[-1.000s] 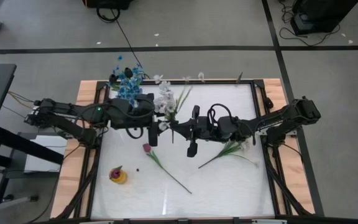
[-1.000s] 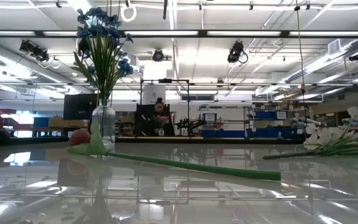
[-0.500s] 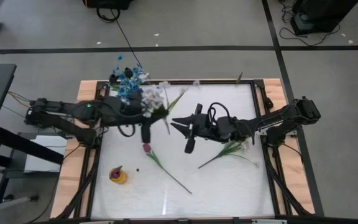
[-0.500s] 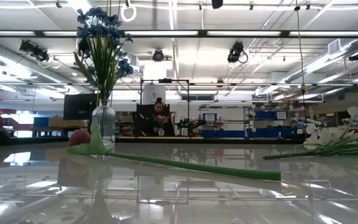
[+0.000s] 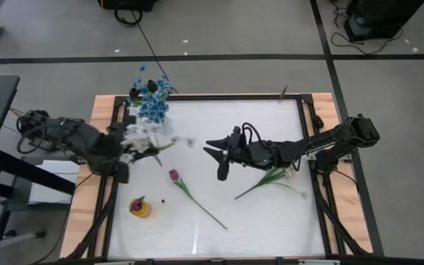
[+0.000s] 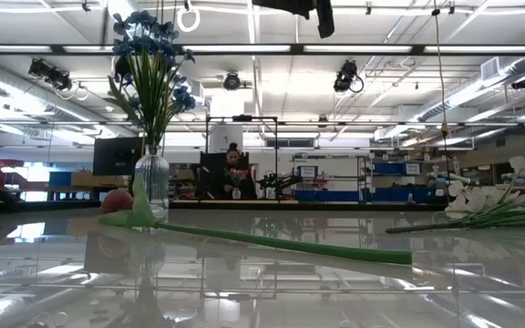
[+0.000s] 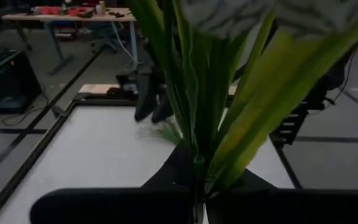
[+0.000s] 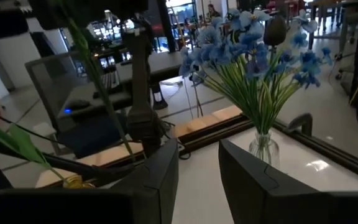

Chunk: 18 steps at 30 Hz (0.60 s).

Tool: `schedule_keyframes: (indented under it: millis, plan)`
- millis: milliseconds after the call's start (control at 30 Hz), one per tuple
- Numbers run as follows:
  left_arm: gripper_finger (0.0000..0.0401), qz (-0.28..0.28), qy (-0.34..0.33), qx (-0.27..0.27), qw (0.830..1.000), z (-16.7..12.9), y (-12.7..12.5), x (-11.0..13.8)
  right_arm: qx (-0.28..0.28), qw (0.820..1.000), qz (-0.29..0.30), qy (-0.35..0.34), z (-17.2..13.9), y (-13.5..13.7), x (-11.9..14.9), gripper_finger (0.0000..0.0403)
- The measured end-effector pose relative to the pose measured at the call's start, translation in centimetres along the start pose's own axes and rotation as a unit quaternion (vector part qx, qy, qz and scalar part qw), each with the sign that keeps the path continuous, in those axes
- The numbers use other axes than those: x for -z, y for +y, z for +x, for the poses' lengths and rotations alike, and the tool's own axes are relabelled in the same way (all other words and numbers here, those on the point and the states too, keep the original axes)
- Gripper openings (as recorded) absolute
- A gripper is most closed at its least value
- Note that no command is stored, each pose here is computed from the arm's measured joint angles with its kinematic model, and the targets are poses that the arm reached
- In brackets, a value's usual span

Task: Sort flowers into vase by color
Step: Put the top white flowers in the yellow vase

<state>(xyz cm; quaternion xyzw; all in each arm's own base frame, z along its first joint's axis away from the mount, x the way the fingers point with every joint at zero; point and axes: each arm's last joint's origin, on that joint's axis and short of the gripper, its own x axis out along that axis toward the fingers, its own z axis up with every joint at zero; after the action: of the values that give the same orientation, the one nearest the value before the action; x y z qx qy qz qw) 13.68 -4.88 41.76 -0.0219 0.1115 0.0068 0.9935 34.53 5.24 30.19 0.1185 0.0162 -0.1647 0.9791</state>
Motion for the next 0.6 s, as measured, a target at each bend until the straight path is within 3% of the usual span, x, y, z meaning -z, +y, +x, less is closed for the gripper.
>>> schedule_keyframes:
  millis: [133, 300, 600]
  plan:
    - [0.0012, -0.022, -0.003, 0.036, 0.999, -2.0, 0.0, 2.7, 0.0, 1.0, 0.007, 0.0, 0.0, 0.0, 0.0, 0.0124]
    - [0.0014, -0.018, 0.015, 0.188, 0.982, -3.7, -0.4, 6.3, 0.001, 0.999, 0.04, 0.002, 0.0, 0.0, 0.0, 0.0124]
    - [0.0019, -0.05, 0.015, 0.233, 0.971, -4.7, 0.1, 9.8, -0.001, 0.996, 0.084, 0.003, -0.1, 0.1, 0.1, 0.0123]
